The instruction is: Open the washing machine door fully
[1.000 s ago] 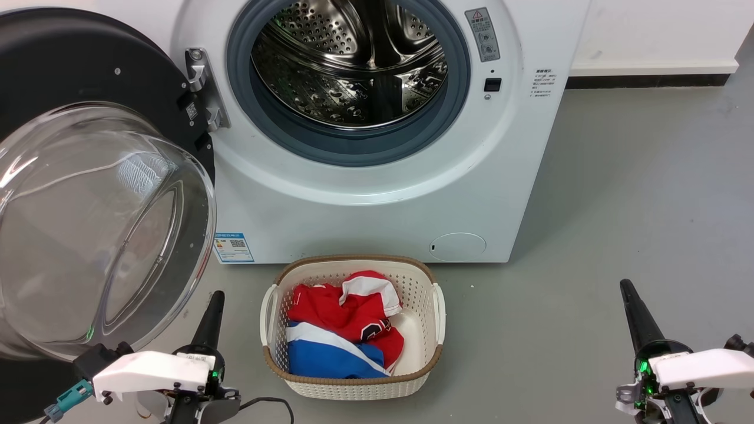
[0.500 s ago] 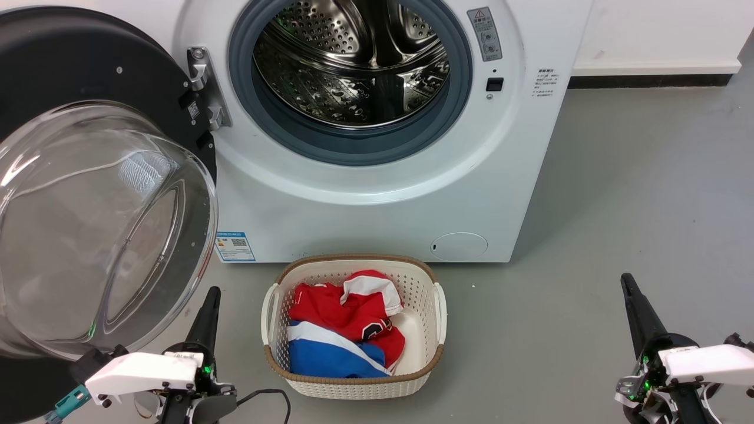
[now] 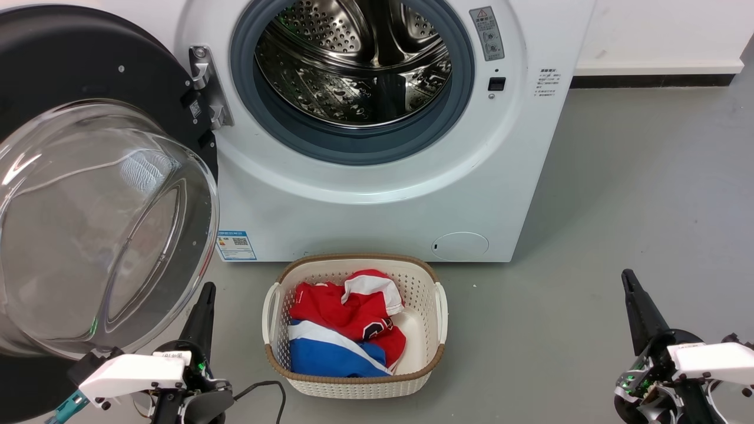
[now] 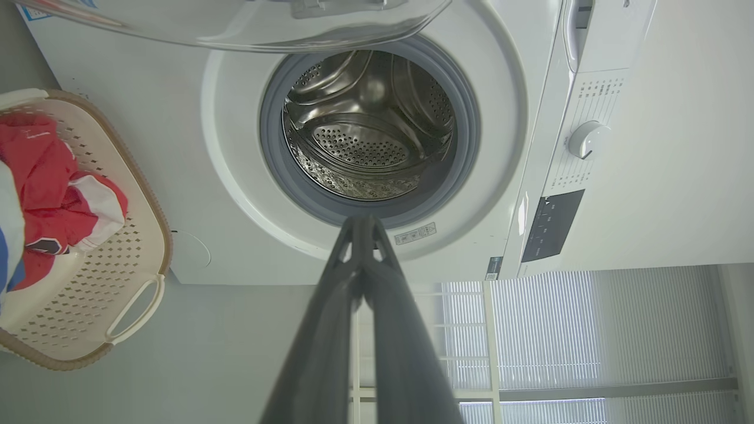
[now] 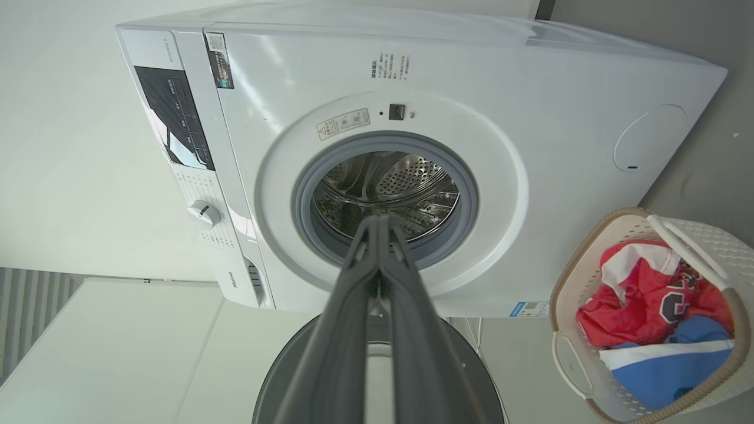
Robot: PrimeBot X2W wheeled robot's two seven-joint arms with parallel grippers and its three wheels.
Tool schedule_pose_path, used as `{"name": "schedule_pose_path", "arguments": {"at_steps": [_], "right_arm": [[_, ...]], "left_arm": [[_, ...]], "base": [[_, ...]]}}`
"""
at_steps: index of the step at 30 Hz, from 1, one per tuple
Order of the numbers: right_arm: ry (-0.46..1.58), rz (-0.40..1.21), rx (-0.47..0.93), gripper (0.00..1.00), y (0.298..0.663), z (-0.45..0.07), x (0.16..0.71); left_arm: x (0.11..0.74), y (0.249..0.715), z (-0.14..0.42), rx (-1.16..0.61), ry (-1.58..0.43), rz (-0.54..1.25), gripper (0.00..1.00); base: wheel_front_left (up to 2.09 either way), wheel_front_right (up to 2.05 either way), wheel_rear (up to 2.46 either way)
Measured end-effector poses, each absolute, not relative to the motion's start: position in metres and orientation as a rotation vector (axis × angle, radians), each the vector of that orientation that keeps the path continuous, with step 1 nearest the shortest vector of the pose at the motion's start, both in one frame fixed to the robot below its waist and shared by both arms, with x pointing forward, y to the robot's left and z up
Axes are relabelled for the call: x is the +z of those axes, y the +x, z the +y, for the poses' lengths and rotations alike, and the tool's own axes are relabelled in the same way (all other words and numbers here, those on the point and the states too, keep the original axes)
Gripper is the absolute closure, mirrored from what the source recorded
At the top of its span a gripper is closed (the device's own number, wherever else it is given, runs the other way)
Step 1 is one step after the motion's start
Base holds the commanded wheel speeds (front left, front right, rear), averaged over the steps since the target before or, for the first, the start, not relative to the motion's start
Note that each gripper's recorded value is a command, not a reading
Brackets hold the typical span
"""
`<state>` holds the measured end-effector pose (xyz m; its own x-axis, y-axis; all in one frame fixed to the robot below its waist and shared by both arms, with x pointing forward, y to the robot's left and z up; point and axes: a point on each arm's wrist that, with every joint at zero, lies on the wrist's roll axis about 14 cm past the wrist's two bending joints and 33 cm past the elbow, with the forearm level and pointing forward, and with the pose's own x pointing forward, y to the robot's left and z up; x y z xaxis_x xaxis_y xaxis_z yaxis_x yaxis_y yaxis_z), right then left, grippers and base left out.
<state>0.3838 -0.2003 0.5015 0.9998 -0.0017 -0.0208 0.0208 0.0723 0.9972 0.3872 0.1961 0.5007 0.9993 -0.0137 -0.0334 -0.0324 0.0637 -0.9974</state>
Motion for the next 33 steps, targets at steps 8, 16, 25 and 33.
{"name": "schedule_pose_path", "arguments": {"at_steps": [8,16,25,33], "right_arm": [[1.555,0.01,-0.009,1.0,0.3867,-0.1999,0.5036],[1.574,0.006,-0.009,1.0,0.3876,-0.2003,0.5043],[1.574,0.006,-0.009,1.0,0.3876,-0.2004,0.5044],[1.575,0.007,-0.007,1.0,0.3876,-0.2003,0.5044]], "left_arm": [[0.504,0.3877,0.1997,0.01,-1.558,0.01,1.0],[0.5045,0.3876,0.2002,0.006,-1.574,0.006,1.0],[0.5046,0.3876,0.2001,0.006,-1.574,0.007,1.0],[0.5046,0.3876,0.2002,0.006,-1.575,0.006,1.0]], "base": [[0.0,0.0,0.0],[0.0,0.0,0.0],[0.0,0.0,0.0],[0.0,0.0,0.0]]}}
